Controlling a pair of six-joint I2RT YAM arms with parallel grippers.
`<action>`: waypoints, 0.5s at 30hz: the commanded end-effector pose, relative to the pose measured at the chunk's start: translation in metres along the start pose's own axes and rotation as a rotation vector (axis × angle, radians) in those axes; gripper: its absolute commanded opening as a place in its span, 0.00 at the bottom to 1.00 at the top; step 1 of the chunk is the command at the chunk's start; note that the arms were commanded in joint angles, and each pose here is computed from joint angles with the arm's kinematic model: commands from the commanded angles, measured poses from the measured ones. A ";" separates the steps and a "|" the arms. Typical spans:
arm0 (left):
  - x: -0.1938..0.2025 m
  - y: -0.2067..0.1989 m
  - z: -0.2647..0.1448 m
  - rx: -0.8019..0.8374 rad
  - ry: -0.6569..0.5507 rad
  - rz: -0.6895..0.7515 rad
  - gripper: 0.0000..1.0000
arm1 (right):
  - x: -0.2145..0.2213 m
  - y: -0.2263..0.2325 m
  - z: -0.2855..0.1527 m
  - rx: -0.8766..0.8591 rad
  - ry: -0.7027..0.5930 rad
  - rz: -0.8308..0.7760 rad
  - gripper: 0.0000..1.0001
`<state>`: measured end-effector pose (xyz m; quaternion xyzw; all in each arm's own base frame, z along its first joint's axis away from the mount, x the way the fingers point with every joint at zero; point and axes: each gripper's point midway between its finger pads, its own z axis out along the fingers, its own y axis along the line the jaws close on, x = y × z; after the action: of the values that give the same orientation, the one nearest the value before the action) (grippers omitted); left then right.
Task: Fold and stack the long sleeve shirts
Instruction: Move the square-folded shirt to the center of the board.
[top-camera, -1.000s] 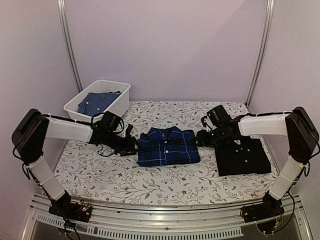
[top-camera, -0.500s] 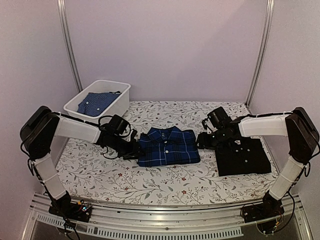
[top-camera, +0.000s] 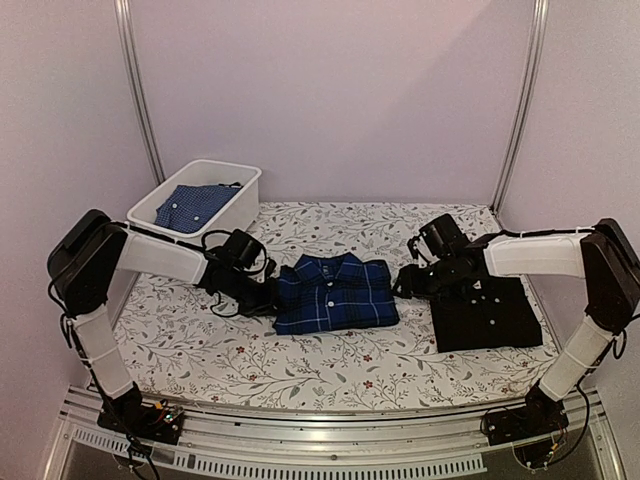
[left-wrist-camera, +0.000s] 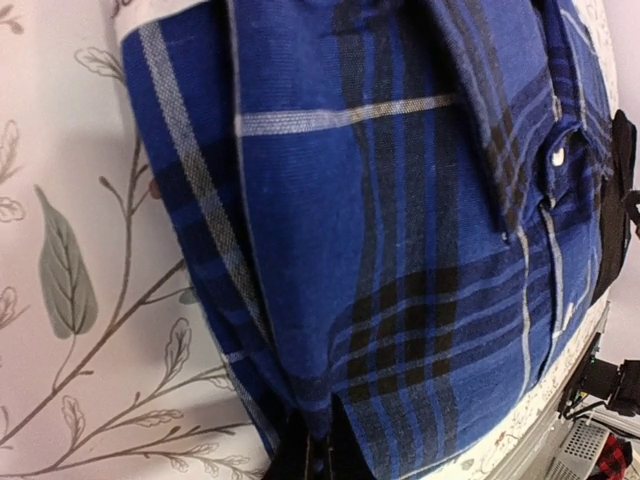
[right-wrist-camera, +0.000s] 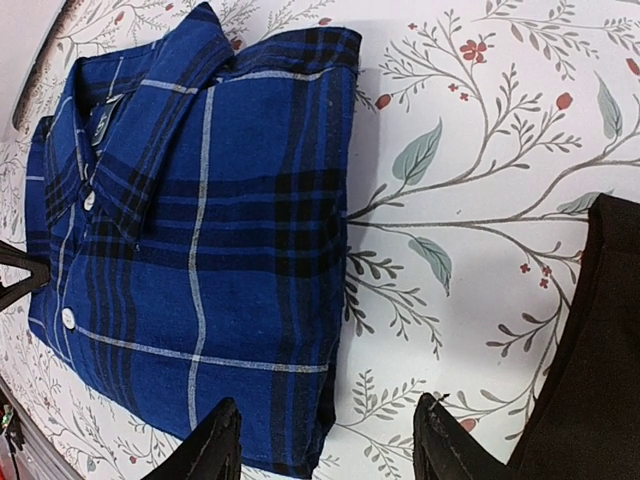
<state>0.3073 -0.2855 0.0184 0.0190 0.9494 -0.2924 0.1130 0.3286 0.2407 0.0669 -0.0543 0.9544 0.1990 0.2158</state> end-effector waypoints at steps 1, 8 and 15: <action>-0.011 0.021 -0.021 -0.081 -0.051 -0.004 0.00 | -0.002 -0.007 -0.012 0.020 -0.037 0.005 0.58; -0.011 0.074 -0.063 -0.201 -0.091 -0.040 0.00 | 0.003 -0.021 -0.027 0.089 -0.067 0.024 0.58; -0.006 0.095 -0.087 -0.213 -0.112 -0.067 0.00 | 0.027 -0.054 -0.031 0.230 -0.025 0.072 0.59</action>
<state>0.3135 -0.1732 0.0364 -0.0429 0.9642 -0.2070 0.1603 0.3135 0.2039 0.0743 -0.0218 0.9591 0.1460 0.2416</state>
